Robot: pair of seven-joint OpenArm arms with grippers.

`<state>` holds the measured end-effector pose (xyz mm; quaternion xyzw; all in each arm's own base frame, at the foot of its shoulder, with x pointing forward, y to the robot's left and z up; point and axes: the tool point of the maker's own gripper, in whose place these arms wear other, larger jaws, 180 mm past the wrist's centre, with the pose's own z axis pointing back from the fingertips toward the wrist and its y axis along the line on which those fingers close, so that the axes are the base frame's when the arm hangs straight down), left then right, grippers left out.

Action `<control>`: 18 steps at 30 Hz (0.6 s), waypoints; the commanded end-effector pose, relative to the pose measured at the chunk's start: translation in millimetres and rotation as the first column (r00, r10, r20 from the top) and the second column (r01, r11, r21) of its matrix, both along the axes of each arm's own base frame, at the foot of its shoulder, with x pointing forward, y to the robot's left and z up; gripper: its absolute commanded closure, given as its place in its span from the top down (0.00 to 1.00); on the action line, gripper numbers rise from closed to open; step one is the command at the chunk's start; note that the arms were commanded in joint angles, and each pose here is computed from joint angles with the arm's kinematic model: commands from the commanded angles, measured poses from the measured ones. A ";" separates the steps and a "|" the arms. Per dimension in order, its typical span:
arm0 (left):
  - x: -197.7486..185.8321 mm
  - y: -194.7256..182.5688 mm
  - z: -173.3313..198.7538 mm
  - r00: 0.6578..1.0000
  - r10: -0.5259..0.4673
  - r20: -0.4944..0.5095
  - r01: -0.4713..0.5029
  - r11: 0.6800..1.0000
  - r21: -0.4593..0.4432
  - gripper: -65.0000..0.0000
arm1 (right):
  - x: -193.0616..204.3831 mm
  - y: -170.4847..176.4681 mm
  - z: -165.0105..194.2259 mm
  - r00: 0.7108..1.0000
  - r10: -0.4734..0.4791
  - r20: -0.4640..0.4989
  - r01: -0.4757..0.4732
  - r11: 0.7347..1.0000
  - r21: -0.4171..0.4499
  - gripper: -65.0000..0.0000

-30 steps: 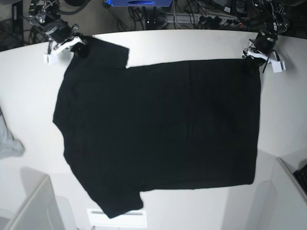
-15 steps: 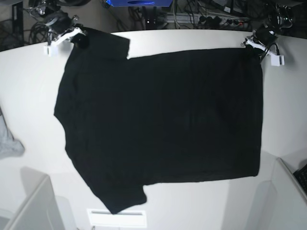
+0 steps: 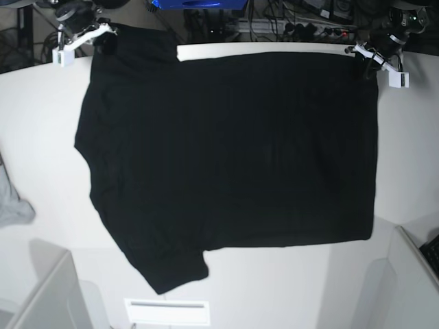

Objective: Fold the T-shirt properly
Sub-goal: 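Lift the held shirt edge and pull it toward the arms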

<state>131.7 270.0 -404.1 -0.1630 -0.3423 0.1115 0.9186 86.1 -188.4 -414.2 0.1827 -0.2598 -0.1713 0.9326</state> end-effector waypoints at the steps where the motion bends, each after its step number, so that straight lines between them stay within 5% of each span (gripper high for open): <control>1: 3.1 1.5 9.9 0.999 -0.010 0.032 0.009 1.000 0.009 0.00 | 6.1 -2.2 10.1 0.999 0.009 0.040 -0.009 1.000 -0.014 0.00; 18: 28.1 -11.9 40.0 0.989 -0.063 0.134 0.059 0.998 0.034 0.00 | 63.9 5.0 41.8 0.983 0.096 0.154 -0.089 0.995 -0.049 0.00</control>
